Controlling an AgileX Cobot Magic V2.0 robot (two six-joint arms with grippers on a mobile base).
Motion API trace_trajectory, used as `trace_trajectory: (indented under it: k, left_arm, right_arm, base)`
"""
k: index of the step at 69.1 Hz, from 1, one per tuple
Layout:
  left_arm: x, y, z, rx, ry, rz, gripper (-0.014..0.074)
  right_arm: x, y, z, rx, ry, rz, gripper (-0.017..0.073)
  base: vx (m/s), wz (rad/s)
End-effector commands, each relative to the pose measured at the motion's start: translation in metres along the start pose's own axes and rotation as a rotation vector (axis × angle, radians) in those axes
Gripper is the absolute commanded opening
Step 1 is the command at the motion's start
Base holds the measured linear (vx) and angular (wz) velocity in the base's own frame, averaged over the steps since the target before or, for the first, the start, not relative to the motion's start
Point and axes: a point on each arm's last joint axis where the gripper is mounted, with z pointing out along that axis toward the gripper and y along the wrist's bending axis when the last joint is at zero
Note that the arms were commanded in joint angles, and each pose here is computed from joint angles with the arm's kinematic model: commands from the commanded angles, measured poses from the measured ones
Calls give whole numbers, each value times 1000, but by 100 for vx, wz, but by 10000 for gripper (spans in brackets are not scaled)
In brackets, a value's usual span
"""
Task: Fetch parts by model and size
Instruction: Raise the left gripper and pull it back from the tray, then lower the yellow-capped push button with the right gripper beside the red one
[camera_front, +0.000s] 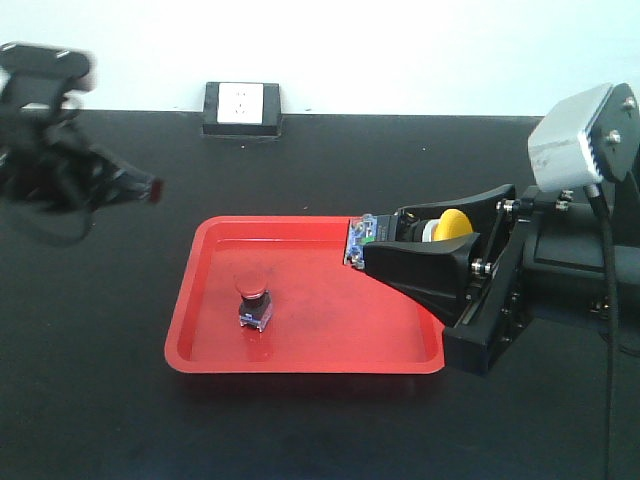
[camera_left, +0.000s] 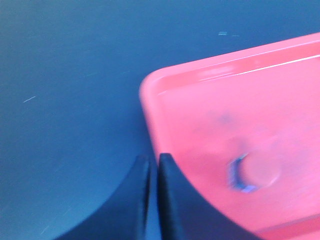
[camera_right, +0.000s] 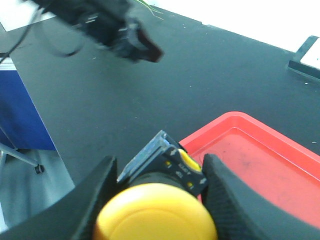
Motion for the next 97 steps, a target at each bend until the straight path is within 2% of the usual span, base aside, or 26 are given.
trace_trajectory:
  k: [1,34,55,72,90,97]
  left_arm:
    - [7,5,-34,-12,-181,1,-8]
    - [119,13,-112,-15,-396,16,-8]
    - [175,16,-140,-29,-549,41,-8]
    - [200,17,-143,-32,-563,28,-7]
    - [201,17,-143,-31,-574,30,-7]
    - [201,17,-143,-31,-575,30,-7]
  right_arm:
    - [-13,1,-6,14,-64,5,-5]
    - [-13,1,-6,14,-64,5,-5]
    - [-13,1,-6,15,-65,5,-5]
    - [-13,1,-6,17,-67,6,-5]
    - [-14,-1,-6,41,-80,8,-5]
    - [-16,-8,-4,94,-106,51,-5]
  base:
    - [0,0]
    - [0,0]
    - [0,0]
    - [0,0]
    - [0,0]
    - [0,0]
